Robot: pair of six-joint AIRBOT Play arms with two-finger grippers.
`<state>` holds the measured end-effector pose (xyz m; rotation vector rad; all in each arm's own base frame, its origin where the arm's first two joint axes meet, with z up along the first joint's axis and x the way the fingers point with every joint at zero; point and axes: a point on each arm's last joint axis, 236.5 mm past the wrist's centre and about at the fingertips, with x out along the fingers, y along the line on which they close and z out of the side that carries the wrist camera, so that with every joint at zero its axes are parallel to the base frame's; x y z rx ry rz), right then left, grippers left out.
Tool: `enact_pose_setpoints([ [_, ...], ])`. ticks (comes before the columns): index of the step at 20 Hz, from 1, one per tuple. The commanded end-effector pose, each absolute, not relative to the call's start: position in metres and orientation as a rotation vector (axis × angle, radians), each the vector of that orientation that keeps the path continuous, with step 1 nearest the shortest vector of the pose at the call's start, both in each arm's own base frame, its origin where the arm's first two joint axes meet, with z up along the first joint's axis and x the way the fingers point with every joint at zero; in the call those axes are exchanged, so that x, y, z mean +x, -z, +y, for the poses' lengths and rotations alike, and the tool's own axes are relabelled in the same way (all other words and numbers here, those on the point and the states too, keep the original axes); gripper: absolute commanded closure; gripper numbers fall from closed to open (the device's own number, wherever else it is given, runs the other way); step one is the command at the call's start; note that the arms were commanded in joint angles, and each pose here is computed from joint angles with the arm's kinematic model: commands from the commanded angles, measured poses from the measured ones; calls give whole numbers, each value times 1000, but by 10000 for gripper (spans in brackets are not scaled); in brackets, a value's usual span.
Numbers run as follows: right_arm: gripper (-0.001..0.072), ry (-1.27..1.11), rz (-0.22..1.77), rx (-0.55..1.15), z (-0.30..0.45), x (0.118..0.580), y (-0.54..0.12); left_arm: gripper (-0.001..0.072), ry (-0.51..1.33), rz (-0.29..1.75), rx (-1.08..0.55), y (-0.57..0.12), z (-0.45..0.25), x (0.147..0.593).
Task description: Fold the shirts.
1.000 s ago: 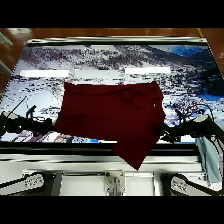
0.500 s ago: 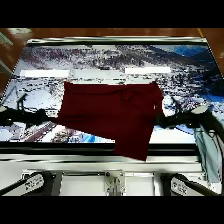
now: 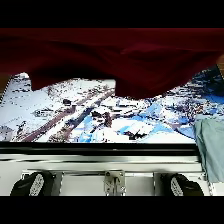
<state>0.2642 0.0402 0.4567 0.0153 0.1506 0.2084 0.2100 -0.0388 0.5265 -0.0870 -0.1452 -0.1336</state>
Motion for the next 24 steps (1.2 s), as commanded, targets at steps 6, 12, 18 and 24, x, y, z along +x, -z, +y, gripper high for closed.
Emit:
enact_pose_setpoints([
  [6,653,-61,116,-2,29,173,-484,670,57,1,-2,-506,-56,132],
  [12,653,-83,704,41,6,244,-358,670,89,474,-42,-403,-23,209],
  [18,654,-125,1158,191,-13,371,-162,670,155,1049,-294,-195,12,334],
  [24,653,-105,942,185,15,545,-32,670,181,1082,-331,-48,-14,500],
])
